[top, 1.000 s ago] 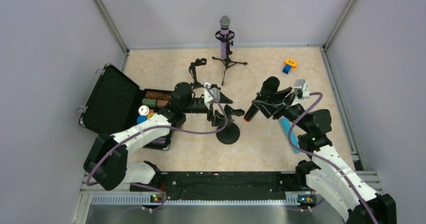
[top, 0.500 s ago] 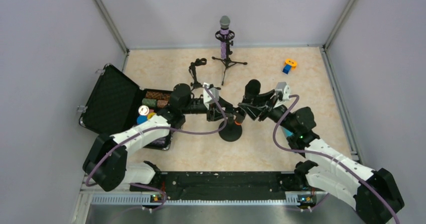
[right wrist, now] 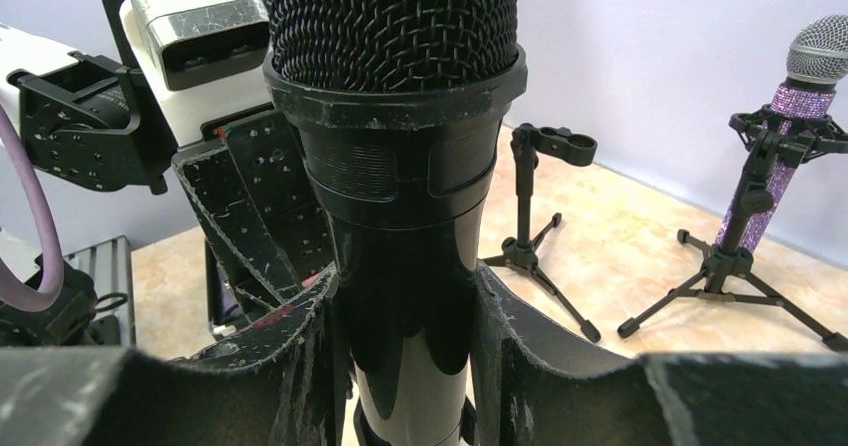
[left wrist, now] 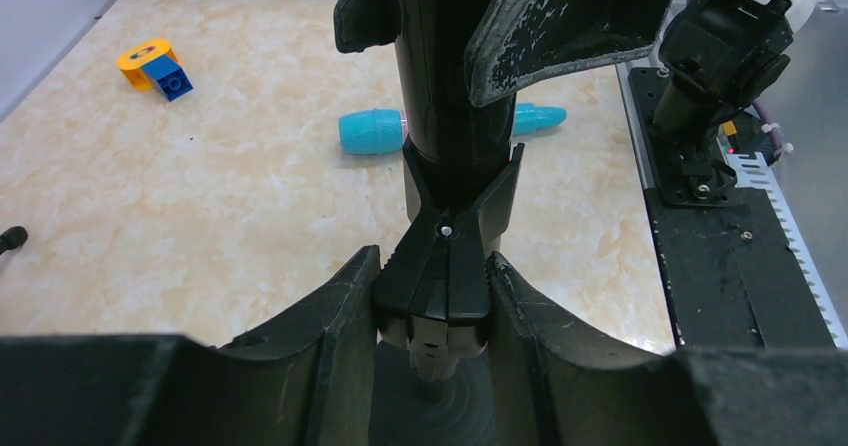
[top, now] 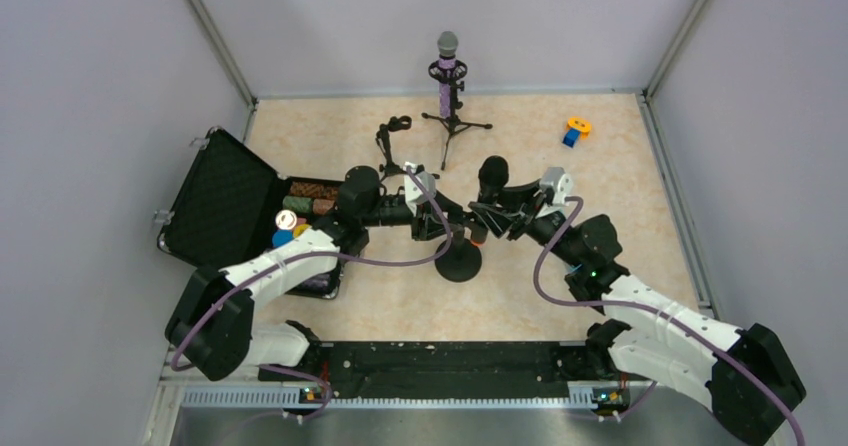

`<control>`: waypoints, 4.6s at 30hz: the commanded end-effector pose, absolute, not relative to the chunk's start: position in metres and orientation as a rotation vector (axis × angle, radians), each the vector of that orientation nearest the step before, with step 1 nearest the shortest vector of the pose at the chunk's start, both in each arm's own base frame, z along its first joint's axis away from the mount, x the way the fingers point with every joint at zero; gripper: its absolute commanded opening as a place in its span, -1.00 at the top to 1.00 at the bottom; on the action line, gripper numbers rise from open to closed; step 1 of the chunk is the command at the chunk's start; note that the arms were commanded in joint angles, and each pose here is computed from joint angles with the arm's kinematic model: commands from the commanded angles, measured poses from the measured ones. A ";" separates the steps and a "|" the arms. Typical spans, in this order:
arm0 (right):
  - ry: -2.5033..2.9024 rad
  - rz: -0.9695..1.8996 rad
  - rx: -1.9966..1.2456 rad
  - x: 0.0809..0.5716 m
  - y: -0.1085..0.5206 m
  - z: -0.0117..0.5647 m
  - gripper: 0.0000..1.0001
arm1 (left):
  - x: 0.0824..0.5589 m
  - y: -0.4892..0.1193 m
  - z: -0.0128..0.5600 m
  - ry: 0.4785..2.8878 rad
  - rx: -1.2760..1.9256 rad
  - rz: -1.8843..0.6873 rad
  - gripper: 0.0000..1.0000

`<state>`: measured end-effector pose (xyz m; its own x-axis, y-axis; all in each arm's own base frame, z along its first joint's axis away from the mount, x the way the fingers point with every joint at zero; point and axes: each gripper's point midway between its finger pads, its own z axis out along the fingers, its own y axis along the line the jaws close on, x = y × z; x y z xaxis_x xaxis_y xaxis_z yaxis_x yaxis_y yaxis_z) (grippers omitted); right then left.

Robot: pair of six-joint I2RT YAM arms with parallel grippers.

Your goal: Attach the microphones to the stand

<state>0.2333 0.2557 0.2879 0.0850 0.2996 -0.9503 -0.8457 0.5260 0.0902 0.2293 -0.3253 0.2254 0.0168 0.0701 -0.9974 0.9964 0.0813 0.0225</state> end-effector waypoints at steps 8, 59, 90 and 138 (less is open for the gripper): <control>1.172 0.923 -0.597 0.229 0.259 0.297 -0.19 | 0.234 -0.326 0.241 1.270 1.128 -1.089 -0.70; 1.386 1.039 -0.537 0.211 0.253 0.292 -0.93 | 0.231 -0.338 0.208 1.112 0.965 -1.295 -0.23; 1.478 0.942 -0.670 0.183 0.231 0.234 -0.96 | 0.226 -0.318 0.287 0.935 0.860 -1.196 1.00; 1.383 1.025 -0.686 0.200 0.280 0.189 -0.20 | 0.171 -0.323 0.426 0.697 0.648 -1.324 1.00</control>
<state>0.1904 0.2826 0.1890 -0.1267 0.1648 -0.9782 -0.9105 0.3719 0.1806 0.1856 -0.3475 0.3394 -0.0196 -0.4079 -0.9128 0.9903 0.1177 -0.0739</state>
